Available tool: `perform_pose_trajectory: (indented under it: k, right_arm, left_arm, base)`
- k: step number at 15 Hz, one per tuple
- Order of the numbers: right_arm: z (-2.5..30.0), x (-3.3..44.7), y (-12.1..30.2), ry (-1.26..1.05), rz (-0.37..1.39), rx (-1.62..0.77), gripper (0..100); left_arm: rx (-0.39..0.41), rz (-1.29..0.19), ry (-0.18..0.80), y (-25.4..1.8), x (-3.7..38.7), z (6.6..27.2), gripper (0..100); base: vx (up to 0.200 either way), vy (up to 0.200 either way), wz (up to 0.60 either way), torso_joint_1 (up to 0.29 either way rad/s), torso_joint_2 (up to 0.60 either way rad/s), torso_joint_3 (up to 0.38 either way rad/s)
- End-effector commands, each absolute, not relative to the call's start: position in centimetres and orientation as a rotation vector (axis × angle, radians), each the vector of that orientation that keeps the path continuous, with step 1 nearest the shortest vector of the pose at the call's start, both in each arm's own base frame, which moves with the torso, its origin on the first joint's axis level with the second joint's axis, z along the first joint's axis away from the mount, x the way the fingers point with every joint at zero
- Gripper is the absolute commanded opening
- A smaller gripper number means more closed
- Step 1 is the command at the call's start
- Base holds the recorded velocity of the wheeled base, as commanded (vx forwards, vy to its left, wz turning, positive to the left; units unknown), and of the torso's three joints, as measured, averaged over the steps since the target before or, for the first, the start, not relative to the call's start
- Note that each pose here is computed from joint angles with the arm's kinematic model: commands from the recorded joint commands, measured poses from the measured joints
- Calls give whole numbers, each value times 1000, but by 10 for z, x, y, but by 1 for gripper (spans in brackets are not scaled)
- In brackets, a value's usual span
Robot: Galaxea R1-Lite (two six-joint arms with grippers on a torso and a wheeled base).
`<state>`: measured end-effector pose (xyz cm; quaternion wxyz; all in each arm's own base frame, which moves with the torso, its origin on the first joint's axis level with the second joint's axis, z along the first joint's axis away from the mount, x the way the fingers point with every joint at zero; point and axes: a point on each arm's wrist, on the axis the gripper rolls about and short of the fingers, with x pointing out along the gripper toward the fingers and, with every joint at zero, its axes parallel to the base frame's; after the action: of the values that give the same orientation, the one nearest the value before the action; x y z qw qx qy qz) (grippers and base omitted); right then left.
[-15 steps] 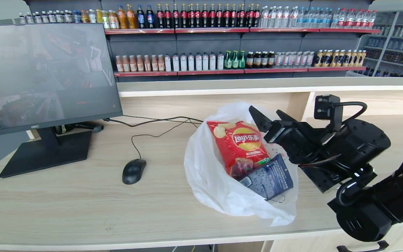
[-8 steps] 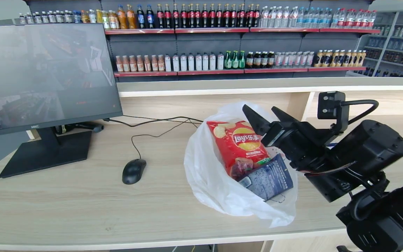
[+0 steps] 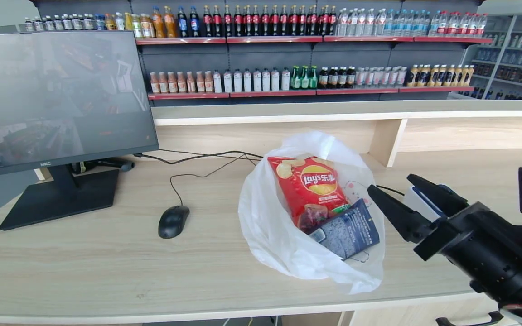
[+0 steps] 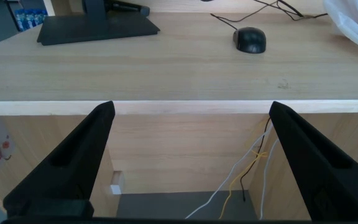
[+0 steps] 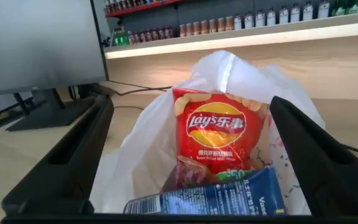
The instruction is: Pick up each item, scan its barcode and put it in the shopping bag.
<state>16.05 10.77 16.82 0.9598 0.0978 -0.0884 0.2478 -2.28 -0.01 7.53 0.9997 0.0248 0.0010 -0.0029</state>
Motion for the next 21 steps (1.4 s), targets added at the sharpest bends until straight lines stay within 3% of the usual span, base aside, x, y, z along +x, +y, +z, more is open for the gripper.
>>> perform_pose_trajectory:
  k: [1,5,8,11,16,19,21]
  right_arm:
    - [171,111,74,-250,501,142,100]
    - [160,84,56,-130,504,27,100]
    - [120,33,25,114,625,-74,100]
    - [92,-1,-1,193,659,-166,100]
    - [80,-3,-2,209,642,-159,100]
    - [80,-1,-1,254,479,-142,100]
    - [80,-1,-1,261,182,-103,100]
  left_arm:
    - [32,-6,1,0,-23,75,100]
    - [28,-5,1,0,-23,75,100]
    - [28,-5,1,0,-23,75,100]
    - [26,-5,1,0,-23,75,100]
    - [26,-5,1,0,-23,75,100]
    - [26,-5,1,0,-23,75,100]
    - [26,-5,1,0,-23,75,100]
  base:
    - [0,0,0,0,0,0]
    - [0,0,0,0,0,0]
    - [0,0,0,0,0,0]
    - [0,0,0,0,0,0]
    - [0,0,0,0,0,0]
    - [0,0,0,0,0,0]
    - [0,0,0,0,0,0]
